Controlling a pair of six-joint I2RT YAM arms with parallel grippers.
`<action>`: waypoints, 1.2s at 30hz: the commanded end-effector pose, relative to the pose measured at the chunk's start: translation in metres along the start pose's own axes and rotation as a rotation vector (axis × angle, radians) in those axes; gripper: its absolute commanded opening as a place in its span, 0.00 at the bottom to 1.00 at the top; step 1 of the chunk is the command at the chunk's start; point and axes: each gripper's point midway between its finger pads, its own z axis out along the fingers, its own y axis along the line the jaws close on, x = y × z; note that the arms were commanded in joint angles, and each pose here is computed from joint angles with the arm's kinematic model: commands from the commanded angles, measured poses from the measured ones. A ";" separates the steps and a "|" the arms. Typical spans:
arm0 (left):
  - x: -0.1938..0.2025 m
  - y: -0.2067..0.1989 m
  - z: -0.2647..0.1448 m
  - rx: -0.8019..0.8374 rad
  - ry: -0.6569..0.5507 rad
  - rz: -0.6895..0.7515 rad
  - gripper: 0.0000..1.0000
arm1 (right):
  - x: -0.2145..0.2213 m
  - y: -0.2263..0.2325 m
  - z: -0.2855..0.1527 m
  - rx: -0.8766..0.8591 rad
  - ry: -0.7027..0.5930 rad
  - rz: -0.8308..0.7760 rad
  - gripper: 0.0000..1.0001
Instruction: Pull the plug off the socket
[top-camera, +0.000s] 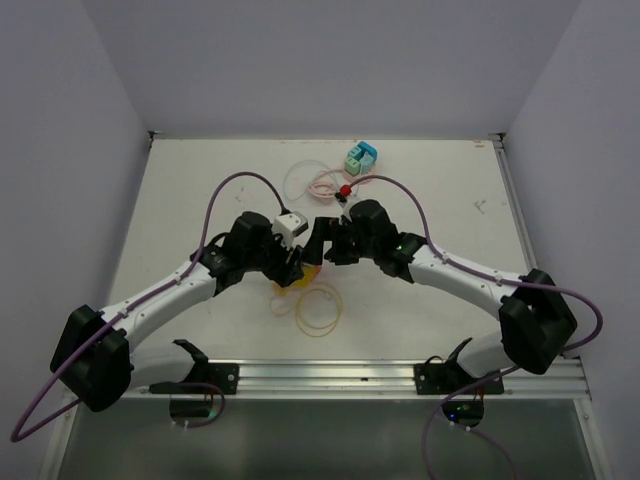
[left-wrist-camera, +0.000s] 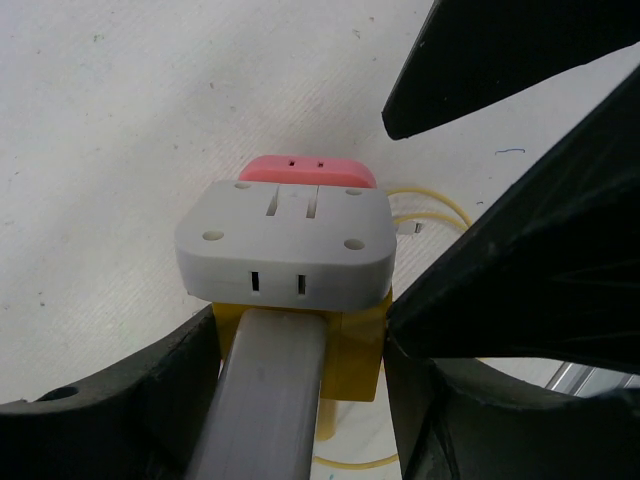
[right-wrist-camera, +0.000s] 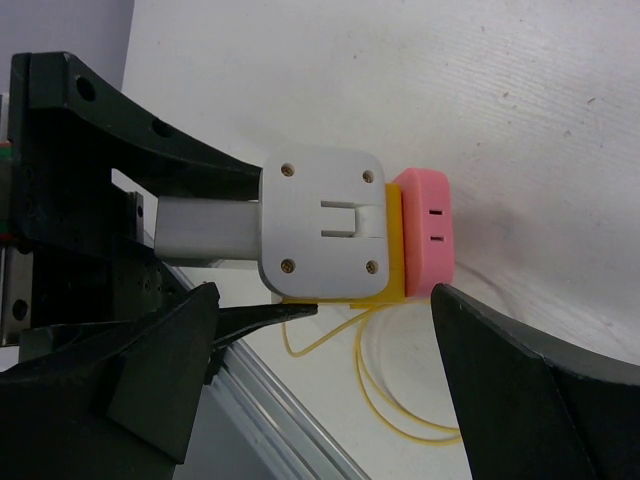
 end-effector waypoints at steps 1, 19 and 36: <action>-0.043 -0.007 -0.006 0.029 -0.157 0.056 0.15 | -0.015 0.016 0.003 -0.026 -0.037 -0.058 0.91; -0.043 -0.010 -0.008 0.049 -0.165 0.070 0.14 | -0.018 -0.023 -0.001 0.155 -0.080 -0.078 0.88; -0.051 -0.012 -0.017 0.046 -0.208 0.080 0.11 | -0.022 -0.073 -0.022 0.288 -0.100 -0.033 0.86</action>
